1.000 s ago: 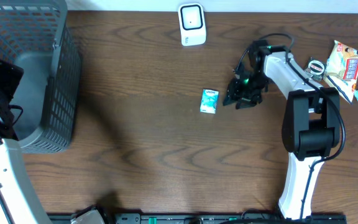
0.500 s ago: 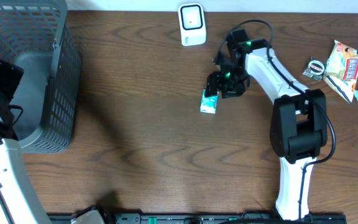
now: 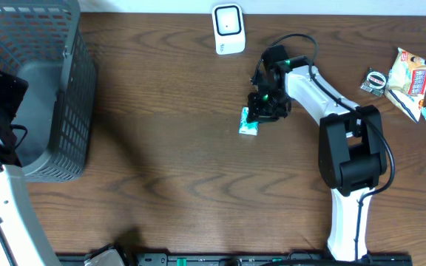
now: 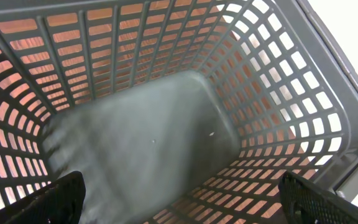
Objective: Scan the item barcode
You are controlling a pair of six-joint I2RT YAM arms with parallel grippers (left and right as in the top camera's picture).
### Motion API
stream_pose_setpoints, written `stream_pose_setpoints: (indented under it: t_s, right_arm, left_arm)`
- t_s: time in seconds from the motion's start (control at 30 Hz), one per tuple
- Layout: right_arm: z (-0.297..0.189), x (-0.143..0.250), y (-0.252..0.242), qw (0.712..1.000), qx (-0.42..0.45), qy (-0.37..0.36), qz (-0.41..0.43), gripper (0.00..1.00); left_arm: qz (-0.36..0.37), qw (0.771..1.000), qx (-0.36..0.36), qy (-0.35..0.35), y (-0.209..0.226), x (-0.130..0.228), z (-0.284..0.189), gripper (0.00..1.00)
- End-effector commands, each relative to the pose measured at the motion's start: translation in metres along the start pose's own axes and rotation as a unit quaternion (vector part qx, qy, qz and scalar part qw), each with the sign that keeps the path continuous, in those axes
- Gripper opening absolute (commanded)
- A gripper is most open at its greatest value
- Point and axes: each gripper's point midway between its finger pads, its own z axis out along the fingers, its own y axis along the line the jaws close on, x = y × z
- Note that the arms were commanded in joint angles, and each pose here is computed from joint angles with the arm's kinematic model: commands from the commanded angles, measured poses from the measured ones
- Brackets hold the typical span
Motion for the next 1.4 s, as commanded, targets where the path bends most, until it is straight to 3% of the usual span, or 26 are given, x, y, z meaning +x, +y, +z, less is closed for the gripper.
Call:
stream_pose_setpoints:
  t_s: [0.0, 0.2, 0.3, 0.4, 0.53, 0.7, 0.77, 1.03, 1.37]
  right_arm:
    - [0.01, 0.01, -0.004, 1.0, 0.02, 0.013, -0.003, 0.01]
    - [0.005, 0.013, 0.017, 0.998, -0.052, 0.023, -0.008, 0.01]
    - [-0.009, 0.013, 0.038, 0.991, -0.123, 0.019, -0.053, 0.01]
    - [-0.034, 0.014, 0.064, 0.969, -0.211, -0.002, -0.126, 0.01]
    - [-0.08, 0.017, 0.101, 0.904, -0.373, -0.045, -0.203, 0.01]
    - [-0.104, 0.009, 0.095, 0.882, -0.426, -0.068, -0.188, 0.01]
    - [-0.131, 0.005, 0.092, 0.846, -0.485, -0.101, -0.194, 0.01]
    - [-0.154, -0.002, 0.079, 0.823, -0.524, -0.128, -0.178, 0.01]
    - [-0.148, 0.008, 0.09, 0.798, -0.508, -0.169, -0.275, 0.01]
  left_arm:
    - [-0.001, 1.0, -0.005, -0.002, 0.002, -0.001, 0.001, 0.98]
    - [-0.001, 1.0, -0.005, -0.002, 0.002, -0.001, 0.001, 0.98]
    - [-0.001, 1.0, -0.005, -0.002, 0.002, -0.002, 0.001, 0.98]
    - [-0.001, 1.0, -0.005, -0.002, 0.002, -0.001, 0.001, 0.98]
    - [-0.001, 1.0, -0.005, -0.002, 0.002, -0.001, 0.001, 0.98]
    - [-0.001, 1.0, -0.005, -0.002, 0.002, -0.002, 0.001, 0.98]
    - [-0.001, 1.0, -0.005, -0.002, 0.002, -0.001, 0.001, 0.98]
    - [-0.001, 1.0, -0.005, -0.002, 0.002, -0.001, 0.001, 0.98]
    - [-0.001, 1.0, -0.005, -0.002, 0.002, -0.001, 0.001, 0.98]
